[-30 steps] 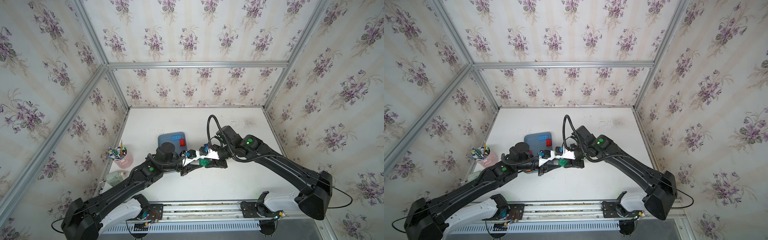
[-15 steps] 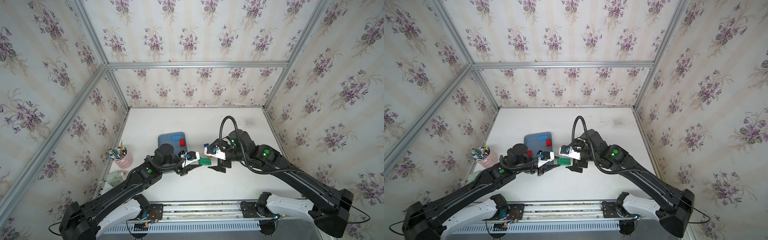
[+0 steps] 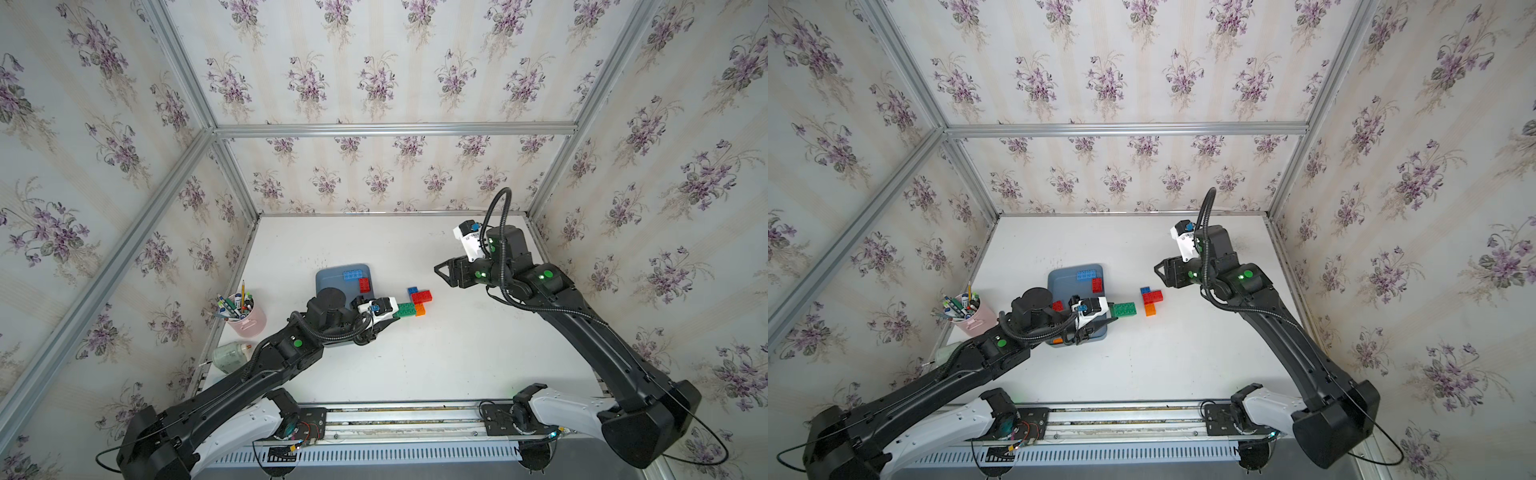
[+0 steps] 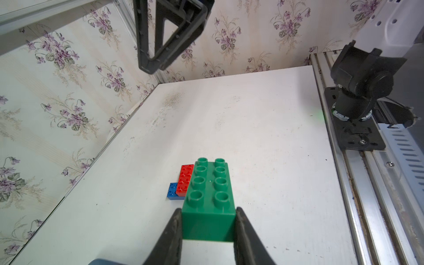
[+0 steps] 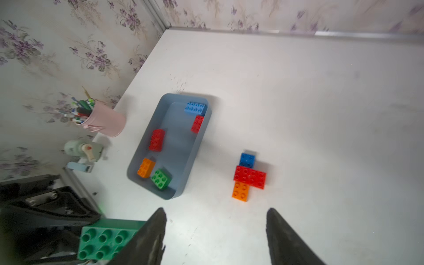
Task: Assemble a rectangle with lego
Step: Adjust the lego brick.
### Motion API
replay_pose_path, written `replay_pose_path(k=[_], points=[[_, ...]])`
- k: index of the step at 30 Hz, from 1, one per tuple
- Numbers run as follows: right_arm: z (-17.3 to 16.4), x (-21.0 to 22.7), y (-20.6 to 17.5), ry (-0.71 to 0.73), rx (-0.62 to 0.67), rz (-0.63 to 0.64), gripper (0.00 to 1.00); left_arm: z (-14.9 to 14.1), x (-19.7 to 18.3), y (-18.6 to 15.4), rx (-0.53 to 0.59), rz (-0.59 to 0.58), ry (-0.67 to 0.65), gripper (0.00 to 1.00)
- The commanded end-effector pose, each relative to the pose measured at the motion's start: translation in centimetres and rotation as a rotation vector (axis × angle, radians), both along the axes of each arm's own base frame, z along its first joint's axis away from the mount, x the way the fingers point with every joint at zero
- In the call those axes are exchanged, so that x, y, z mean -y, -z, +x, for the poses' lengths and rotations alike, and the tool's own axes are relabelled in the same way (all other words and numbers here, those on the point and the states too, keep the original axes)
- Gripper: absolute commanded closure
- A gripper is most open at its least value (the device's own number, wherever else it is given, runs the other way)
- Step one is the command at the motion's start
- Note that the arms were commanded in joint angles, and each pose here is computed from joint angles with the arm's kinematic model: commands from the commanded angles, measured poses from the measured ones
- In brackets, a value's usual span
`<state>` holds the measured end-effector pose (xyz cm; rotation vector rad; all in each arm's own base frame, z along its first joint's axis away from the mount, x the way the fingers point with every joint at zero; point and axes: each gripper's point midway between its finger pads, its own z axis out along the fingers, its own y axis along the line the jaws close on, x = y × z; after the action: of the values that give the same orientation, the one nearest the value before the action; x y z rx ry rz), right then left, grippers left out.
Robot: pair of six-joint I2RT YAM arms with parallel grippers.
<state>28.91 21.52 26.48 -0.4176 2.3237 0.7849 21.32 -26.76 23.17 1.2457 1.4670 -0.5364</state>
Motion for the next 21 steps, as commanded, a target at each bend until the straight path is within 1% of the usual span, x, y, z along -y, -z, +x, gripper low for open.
replay_pose_path(k=[1,4,7,8,9,11,17,21], points=[[-2.8,-2.4,0.0,-0.047,-0.257,0.184,0.26,1.0,0.0,-1.2,0.044,-0.028,-0.04,0.76],[-3.5,-3.0,-0.9,-0.086,-0.268,0.218,0.22,0.9,-0.1,-1.2,0.047,-0.031,-0.042,0.75],[-4.2,-4.2,-0.7,-0.116,-0.254,0.21,0.16,0.9,-0.1,-1.2,0.048,-0.03,-0.044,0.75],[-5.3,-5.6,-0.6,-0.16,-0.253,0.198,0.14,0.9,-0.1,-1.2,0.051,-0.031,-0.044,0.76],[-5.7,-6.2,-0.3,-0.172,-0.254,0.19,0.13,0.9,-0.1,-1.3,0.051,-0.032,-0.044,0.76],[-6.1,-7.0,0.4,-0.178,-0.263,0.169,0.11,0.9,-0.1,-1.3,0.052,-0.033,-0.043,0.75],[-7.0,-9.2,2.4,-0.204,-0.295,0.141,0.11,0.9,-0.1,-1.3,0.051,-0.036,-0.044,0.76],[-7.4,-10.5,2.5,-0.234,-0.288,0.132,0.11,0.9,-0.1,-1.1,0.051,-0.032,-0.042,0.75]])
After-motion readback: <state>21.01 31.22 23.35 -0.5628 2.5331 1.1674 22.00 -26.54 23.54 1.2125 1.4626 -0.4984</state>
